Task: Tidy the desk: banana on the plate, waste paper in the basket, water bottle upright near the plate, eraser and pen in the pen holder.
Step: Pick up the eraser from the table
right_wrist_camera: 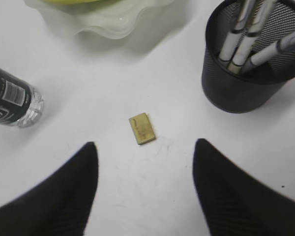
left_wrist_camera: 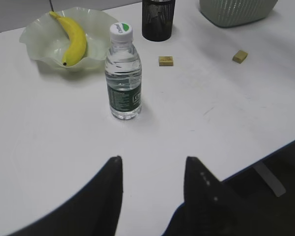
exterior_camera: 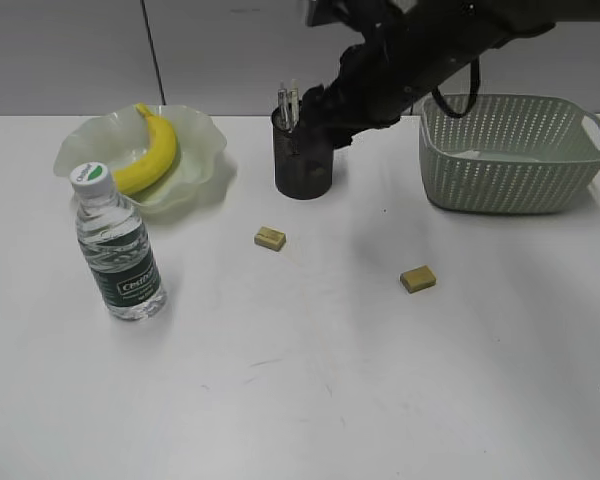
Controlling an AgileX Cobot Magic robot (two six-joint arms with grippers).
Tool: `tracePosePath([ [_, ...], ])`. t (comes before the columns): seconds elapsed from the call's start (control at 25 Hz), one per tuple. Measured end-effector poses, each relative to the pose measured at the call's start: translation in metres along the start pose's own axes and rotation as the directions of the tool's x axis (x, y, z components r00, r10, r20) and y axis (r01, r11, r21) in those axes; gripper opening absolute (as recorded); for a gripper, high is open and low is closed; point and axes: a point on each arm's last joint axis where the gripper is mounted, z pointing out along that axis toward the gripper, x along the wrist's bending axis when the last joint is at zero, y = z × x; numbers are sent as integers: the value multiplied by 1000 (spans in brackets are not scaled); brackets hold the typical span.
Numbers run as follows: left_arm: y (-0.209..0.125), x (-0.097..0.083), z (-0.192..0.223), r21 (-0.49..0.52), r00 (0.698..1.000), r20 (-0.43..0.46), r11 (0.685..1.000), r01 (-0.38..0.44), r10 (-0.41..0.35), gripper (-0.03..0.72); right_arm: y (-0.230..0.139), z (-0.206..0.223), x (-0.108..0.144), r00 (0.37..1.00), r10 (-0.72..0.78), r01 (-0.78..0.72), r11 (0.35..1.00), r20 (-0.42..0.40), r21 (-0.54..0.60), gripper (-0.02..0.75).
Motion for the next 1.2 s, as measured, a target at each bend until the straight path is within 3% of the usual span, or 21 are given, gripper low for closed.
tracePosePath([
  [0.04, 0, 0, 0, 0, 1000, 0, 1000, 0, 0, 310, -3, 7, 2, 1000, -22, 23, 1000, -12, 18, 552],
  [0.12, 0, 0, 0, 0, 1000, 0, 1000, 0, 0, 310, -8, 18, 6, 996, -86, 87, 995, -28, 47, 582],
  [0.4, 0, 0, 0, 0, 1000, 0, 1000, 0, 0, 309, -4, 67, 30, 967, -237, 247, 961, -89, 122, 539],
  [0.76, 0, 0, 0, 0, 1000, -1, 1000, 0, 0, 309, -6, 131, 18, 966, -250, 258, 899, -70, 354, 519],
  [1.2, 0, 0, 0, 0, 1000, -1, 1000, 0, 0, 309, -15, 148, 18, 976, -198, 219, 906, -94, 362, 496],
])
